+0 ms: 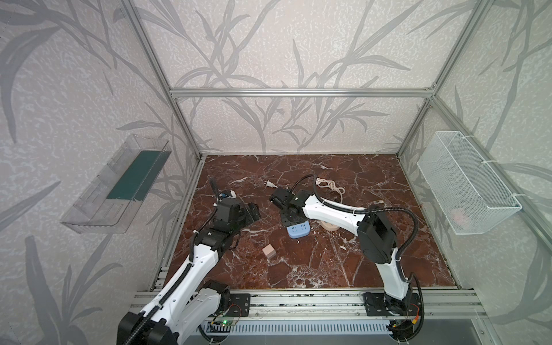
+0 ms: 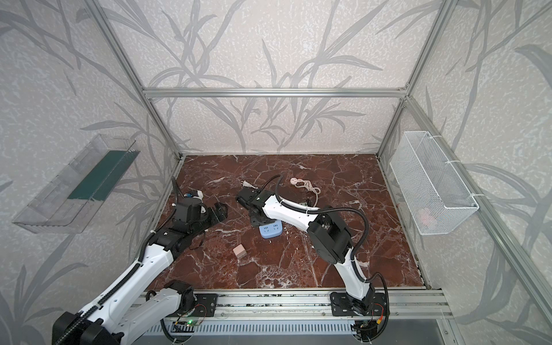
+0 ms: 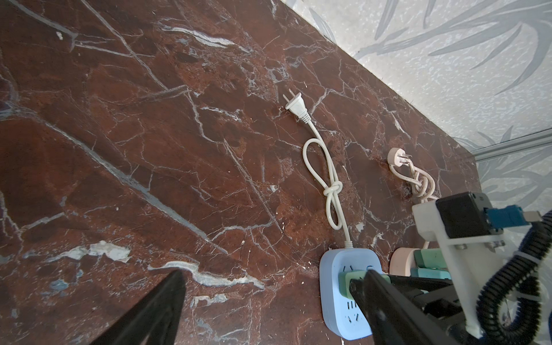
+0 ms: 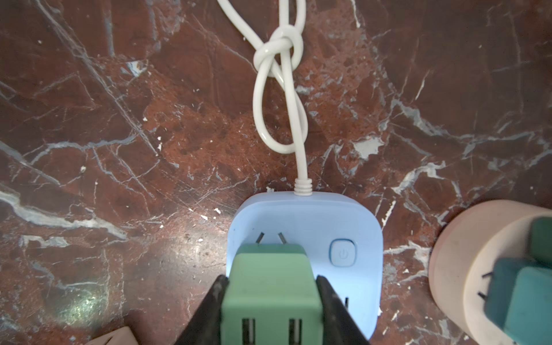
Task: Insert the plug
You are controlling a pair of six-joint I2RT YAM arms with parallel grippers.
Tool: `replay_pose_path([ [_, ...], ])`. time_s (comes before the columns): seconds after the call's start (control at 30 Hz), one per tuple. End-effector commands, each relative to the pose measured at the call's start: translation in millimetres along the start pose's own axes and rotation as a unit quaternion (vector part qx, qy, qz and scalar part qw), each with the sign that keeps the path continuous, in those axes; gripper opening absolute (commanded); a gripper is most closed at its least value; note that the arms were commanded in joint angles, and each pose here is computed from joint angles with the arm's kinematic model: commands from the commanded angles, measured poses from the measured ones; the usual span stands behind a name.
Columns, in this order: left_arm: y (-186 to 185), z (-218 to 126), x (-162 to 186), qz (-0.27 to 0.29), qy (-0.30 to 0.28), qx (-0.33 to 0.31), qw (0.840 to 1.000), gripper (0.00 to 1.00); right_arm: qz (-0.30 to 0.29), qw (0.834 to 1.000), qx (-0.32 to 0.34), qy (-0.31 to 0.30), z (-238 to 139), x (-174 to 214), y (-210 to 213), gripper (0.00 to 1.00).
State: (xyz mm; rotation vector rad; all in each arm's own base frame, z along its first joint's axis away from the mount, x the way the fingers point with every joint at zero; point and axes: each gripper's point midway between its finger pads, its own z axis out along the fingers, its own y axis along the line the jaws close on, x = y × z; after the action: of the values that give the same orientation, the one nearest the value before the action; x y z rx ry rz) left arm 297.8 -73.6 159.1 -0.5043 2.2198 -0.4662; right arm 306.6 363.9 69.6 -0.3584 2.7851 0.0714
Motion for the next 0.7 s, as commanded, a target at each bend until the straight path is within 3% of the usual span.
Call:
replay_pose_path([
  [0.0, 5, 1, 1, -0.006, -0.003, -0.008, 1.0, 0.92, -0.018, 0.995, 0.042, 0.094, 31, 44, -17, 0.0],
  [0.27, 6, 2, 2, -0.005, -0.003, -0.009, 1.0, 0.92, -0.027, 0.992, 0.046, 0.118, 42, 52, -15, 0.0],
  [0.5, 10, 1, 4, -0.006, -0.005, -0.013, 1.0, 0.92, 0.02, 0.986, 0.014, 0.165, 60, 77, -18, 0.0],
  [0.67, 9, 1, 2, -0.006, -0.007, -0.013, 1.0, 0.92, 0.017, 0.985, 0.03, 0.171, 64, 85, -26, 0.0],
])
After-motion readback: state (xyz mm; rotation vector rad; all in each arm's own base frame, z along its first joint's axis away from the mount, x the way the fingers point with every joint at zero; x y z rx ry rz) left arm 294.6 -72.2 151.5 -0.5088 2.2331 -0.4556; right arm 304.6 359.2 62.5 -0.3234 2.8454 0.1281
